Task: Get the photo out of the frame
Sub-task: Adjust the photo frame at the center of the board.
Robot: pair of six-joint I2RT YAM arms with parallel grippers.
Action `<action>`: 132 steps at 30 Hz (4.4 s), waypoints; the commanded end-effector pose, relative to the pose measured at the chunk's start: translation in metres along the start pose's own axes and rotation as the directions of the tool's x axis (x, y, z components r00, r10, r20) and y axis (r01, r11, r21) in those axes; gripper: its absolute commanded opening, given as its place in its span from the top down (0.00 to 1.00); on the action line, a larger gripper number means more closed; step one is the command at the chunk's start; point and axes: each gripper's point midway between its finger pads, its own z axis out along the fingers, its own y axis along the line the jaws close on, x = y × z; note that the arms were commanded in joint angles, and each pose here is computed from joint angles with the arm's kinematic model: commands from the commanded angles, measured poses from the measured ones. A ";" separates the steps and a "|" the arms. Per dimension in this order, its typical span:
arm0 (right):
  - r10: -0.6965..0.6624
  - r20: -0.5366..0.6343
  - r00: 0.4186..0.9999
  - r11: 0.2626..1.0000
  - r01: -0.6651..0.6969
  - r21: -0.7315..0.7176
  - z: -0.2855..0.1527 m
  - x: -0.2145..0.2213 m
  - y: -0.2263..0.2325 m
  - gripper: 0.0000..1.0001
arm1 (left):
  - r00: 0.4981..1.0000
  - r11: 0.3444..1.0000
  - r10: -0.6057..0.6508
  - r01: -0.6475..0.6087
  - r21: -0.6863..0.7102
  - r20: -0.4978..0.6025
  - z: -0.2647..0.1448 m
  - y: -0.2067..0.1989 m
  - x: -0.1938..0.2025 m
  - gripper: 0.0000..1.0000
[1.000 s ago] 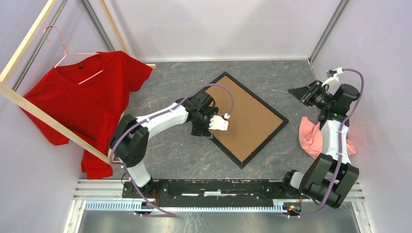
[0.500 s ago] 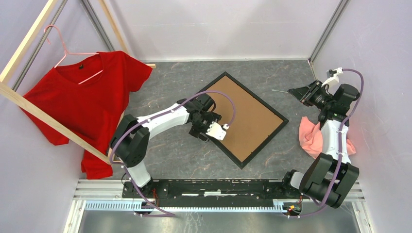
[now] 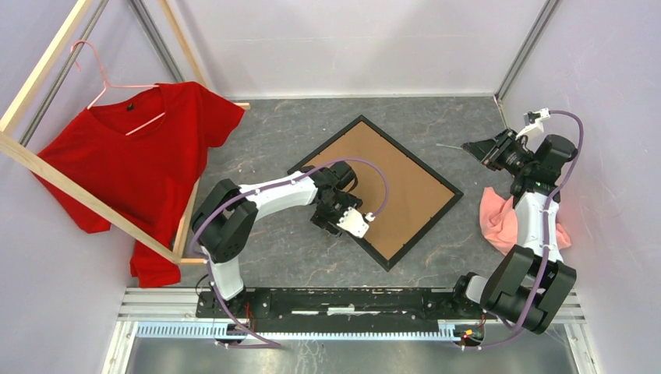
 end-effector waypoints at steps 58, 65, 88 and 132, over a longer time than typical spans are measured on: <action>-0.009 -0.002 1.000 0.999 0.009 -0.038 0.001 -0.006 0.005 1.00 | 0.993 0.938 -0.116 0.115 -0.327 0.017 -0.067 0.029 -0.001 0.17; -0.006 -0.002 1.000 0.999 0.006 -0.038 0.001 -0.005 0.006 1.00 | 0.985 0.938 -0.158 0.128 -0.322 -0.069 -0.070 0.033 0.058 0.08; -0.002 -0.004 1.000 0.999 0.001 -0.034 0.001 -0.005 0.003 1.00 | 0.990 0.969 -0.115 0.093 -0.230 -0.087 -0.035 0.032 0.095 0.23; 0.012 -0.014 1.000 0.999 -0.012 -0.037 0.003 -0.003 0.001 1.00 | 0.975 0.979 -0.170 0.151 -0.140 -0.140 -0.011 -0.004 0.088 0.98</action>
